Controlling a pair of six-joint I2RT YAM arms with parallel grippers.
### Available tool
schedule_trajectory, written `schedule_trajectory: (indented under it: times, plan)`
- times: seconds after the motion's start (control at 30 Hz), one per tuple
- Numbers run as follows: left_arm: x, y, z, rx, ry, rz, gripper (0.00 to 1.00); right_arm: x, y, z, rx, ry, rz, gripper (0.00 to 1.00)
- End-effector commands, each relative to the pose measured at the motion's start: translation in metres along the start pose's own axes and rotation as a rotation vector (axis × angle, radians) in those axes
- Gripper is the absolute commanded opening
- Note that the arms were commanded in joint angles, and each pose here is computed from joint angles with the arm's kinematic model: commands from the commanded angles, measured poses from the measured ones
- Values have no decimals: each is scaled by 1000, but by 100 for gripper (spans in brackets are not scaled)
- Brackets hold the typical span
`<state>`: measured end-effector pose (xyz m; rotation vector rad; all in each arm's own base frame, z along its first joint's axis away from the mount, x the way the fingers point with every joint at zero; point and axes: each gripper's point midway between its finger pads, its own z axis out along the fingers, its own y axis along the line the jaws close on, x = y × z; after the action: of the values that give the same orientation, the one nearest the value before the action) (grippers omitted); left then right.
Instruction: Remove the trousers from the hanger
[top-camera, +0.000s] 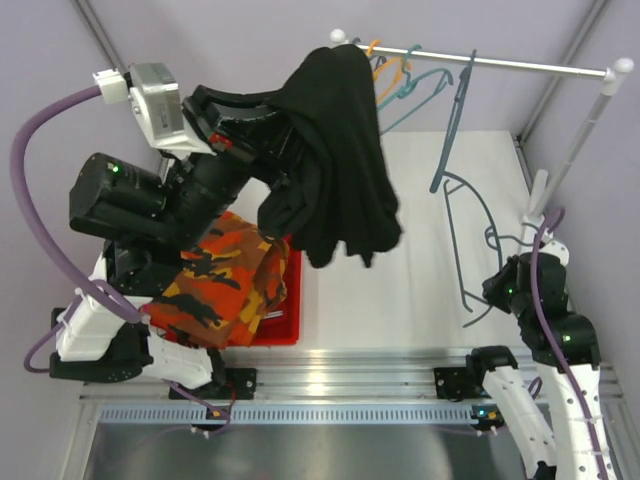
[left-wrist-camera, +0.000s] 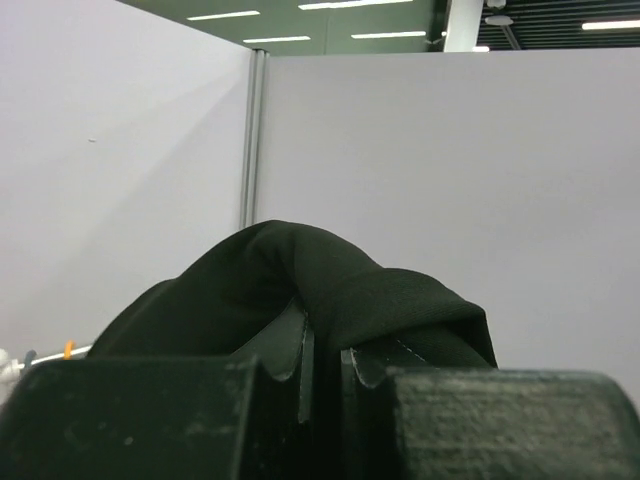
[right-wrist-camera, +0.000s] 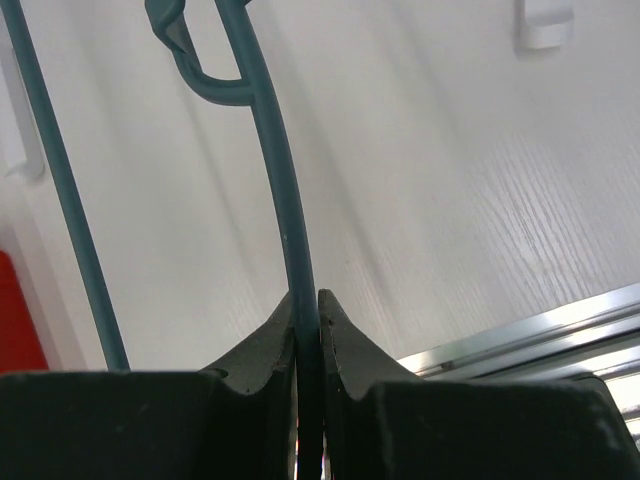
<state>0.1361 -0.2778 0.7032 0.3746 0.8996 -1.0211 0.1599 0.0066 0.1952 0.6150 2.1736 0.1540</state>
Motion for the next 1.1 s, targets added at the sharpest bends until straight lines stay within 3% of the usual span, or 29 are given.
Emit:
schedule_trajectory:
  times: [0.0, 0.13, 0.37, 0.47, 0.87, 1.07]
  plan:
    - [-31, 7, -2, -28, -81, 25, 0, -12, 3, -3, -7, -40, -10, 0]
    - [-34, 43, -20, -189, -25, 120, 0, -17, 4, -5, -13, -65, -10, 0]
    - [-9, 120, -77, -563, 201, 405, 0, -15, 5, 2, -11, -54, -20, 0]
    - [-2, 138, -101, -647, 271, 496, 0, -13, 5, 6, -12, -46, -20, 0]
    - [-69, 185, -208, -873, 282, 536, 0, -14, 5, 11, -2, -56, -6, 0]
    - [-49, 202, -245, -1074, 554, 797, 0, -7, 8, 19, -20, -41, 17, 0]
